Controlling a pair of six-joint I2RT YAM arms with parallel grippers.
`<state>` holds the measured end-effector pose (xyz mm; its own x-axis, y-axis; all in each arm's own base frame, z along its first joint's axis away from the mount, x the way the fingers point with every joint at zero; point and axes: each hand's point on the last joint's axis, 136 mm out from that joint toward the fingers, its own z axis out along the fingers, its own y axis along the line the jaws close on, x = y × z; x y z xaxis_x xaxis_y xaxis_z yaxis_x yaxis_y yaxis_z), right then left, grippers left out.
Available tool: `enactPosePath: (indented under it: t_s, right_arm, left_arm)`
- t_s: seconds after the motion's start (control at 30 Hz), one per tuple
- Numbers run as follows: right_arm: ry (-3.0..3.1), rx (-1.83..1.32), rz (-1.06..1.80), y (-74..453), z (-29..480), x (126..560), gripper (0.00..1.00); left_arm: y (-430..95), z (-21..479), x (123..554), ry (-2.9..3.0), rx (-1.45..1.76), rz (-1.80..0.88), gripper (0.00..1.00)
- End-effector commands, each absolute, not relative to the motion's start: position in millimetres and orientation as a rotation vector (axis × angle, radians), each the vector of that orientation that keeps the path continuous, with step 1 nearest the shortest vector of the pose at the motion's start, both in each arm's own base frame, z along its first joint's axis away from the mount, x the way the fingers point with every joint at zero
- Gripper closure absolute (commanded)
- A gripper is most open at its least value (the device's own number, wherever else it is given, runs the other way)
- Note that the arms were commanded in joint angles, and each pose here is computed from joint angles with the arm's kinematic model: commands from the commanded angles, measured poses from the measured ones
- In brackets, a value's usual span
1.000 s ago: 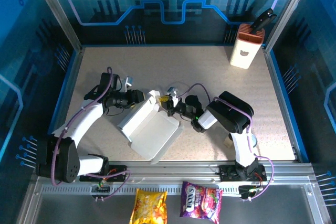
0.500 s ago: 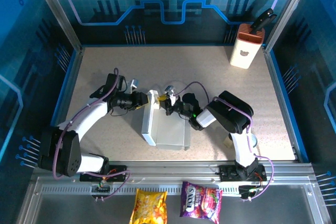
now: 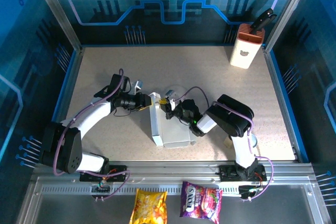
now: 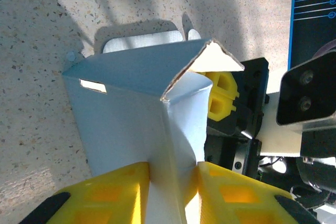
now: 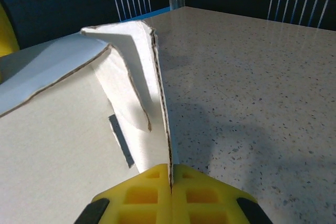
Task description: Fold the paper box
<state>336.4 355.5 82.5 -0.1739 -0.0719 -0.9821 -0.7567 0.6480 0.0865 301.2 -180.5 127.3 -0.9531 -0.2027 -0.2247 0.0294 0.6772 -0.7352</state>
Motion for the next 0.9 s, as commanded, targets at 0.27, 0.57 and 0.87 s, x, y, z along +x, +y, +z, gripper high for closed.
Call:
enactPosePath:
  t_s: [0.27,0.57,0.87]
  right_arm:
    - [1.66,-0.626,0.66,356,77,299,1.0]
    - [1.709,-0.601,0.632,362,82,274,1.0]
    - [1.75,-0.547,0.555,350,58,278,0.94]
  left_arm:
    - [-170,105,294,2.673,-0.179,-1.026,0.72]
    - [-171,110,293,2.677,-0.149,-1.006,0.71]
    - [-175,98,286,2.754,-0.066,-0.901,0.71]
